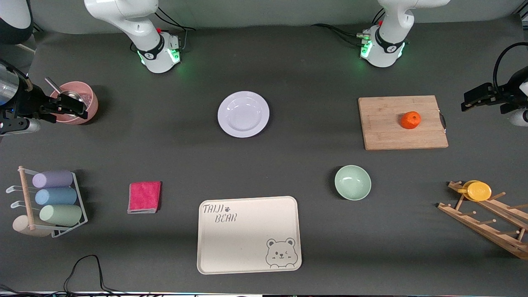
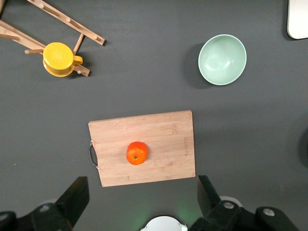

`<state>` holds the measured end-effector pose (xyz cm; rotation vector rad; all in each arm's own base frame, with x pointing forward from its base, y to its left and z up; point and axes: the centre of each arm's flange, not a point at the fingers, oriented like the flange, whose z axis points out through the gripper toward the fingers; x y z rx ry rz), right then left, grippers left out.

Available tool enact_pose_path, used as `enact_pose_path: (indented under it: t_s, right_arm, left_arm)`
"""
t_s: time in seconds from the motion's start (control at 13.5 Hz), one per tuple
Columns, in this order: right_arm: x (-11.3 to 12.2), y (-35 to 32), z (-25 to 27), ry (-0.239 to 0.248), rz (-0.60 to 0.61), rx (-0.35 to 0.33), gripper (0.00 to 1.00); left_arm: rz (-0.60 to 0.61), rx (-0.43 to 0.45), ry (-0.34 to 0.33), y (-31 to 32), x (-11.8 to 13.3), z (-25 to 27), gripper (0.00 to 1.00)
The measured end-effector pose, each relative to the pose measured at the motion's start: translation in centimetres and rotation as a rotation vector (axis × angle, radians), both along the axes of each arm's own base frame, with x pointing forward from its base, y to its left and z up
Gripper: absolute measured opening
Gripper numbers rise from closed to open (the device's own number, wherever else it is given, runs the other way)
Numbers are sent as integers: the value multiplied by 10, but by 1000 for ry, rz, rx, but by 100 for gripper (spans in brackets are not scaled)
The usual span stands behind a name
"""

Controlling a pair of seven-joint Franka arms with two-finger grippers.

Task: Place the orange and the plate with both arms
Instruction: 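Reach the left gripper toward the orange while the right gripper extends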

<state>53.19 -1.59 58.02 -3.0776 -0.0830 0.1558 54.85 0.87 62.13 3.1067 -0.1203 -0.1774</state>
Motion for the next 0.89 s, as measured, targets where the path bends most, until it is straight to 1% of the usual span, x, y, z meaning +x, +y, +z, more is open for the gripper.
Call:
enact_pose_path:
  t_s: [0.37, 0.59, 0.74, 0.89]
  right_arm:
    - [0, 0, 0, 0, -1, 0, 100]
    - [0, 1, 0, 1, 1, 0, 100]
    - [0, 3, -1, 2, 4, 0, 100]
    - [1, 4, -1, 3, 5, 1, 100]
  left_arm:
    - [0, 1, 9, 1, -1, -1, 100]
    - [-8, 13, 20, 10, -8, 3, 100]
    - [-26, 30, 19, 30, -21, 8, 100]
    - [-13, 26, 21, 58, -46, 11, 100]
